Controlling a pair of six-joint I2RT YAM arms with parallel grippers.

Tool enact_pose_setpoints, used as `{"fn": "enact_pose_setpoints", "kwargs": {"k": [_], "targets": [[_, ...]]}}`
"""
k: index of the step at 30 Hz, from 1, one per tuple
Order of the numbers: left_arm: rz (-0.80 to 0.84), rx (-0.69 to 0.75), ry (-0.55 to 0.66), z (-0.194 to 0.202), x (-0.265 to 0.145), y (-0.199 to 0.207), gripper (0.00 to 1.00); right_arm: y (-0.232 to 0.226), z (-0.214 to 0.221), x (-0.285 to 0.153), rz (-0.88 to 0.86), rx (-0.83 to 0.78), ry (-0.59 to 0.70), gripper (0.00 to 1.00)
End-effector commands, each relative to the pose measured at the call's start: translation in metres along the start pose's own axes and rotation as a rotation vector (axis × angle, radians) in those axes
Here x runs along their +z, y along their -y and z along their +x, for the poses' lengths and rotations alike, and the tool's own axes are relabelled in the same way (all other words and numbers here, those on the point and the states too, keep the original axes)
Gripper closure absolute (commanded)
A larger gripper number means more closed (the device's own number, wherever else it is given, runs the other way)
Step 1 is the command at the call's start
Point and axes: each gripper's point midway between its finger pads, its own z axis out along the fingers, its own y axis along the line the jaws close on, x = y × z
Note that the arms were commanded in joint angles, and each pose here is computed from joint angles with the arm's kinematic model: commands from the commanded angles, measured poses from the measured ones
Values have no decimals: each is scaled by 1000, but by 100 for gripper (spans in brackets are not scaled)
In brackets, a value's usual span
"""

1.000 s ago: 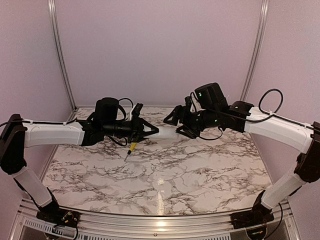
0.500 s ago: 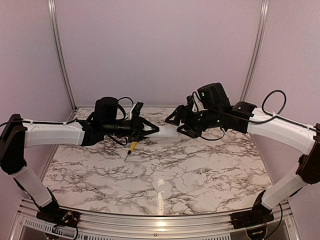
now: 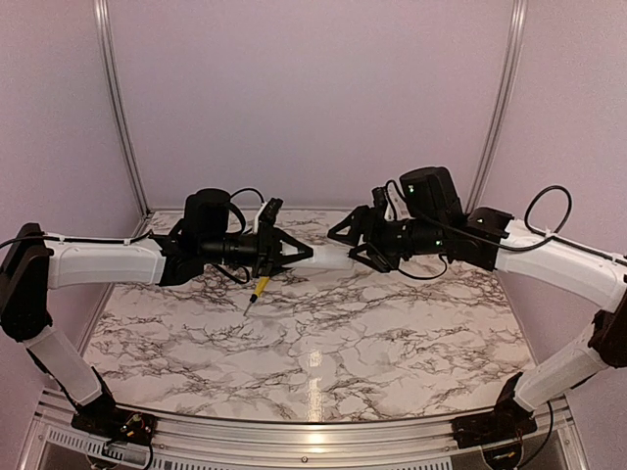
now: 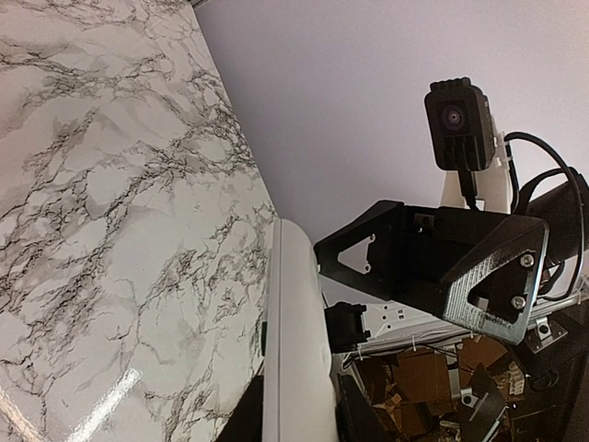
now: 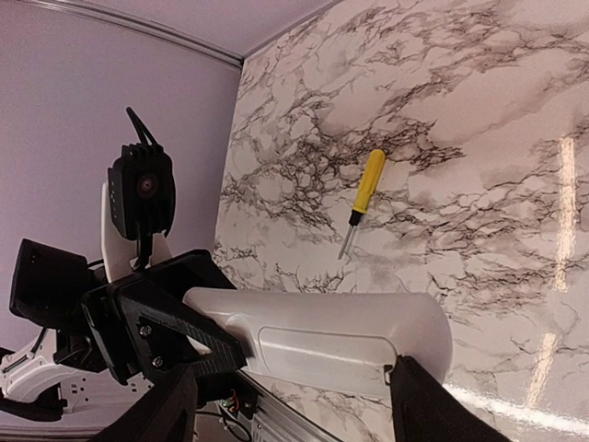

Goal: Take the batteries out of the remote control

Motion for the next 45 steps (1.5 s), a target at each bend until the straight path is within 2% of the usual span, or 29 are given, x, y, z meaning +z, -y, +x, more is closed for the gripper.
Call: {"fn": "enact_pose_setpoints", "kwargs": {"k": [1,26,45], "targets": [[148,112,11,-6,-5,44,100,-13,8,-2,-69,15,-30,29],[267,178,-53,5,-13,70,100,-35,14,-31,-288,39,8,28],[342,221,-85,14,-21,85,100,-56,22,-45,-437,23,-41,26]]}}
